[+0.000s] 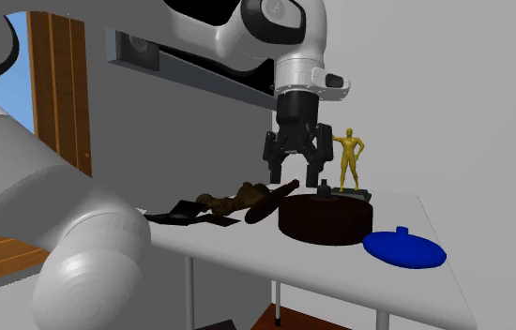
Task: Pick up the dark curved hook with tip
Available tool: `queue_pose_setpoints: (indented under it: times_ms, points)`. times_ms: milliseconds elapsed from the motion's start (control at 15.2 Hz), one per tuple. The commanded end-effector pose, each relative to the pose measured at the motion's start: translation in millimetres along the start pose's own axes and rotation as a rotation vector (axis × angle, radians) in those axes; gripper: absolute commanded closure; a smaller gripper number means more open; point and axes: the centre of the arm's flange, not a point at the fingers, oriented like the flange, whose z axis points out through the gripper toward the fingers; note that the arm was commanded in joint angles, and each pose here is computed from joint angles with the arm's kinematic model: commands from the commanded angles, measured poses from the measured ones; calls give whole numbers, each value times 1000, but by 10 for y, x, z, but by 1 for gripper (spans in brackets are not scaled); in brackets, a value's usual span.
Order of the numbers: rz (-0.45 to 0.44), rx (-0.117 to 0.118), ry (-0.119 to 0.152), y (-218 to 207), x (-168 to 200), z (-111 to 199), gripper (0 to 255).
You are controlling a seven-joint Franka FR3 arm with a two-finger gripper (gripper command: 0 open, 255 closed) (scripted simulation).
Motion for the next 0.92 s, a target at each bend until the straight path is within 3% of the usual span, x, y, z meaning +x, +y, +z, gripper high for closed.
queue_pose_setpoints:
  times_ms: [0,858]
  points:
    - [0,0,0,0,0,0,0]
    - [131,25,219,-1387,643,75,0]
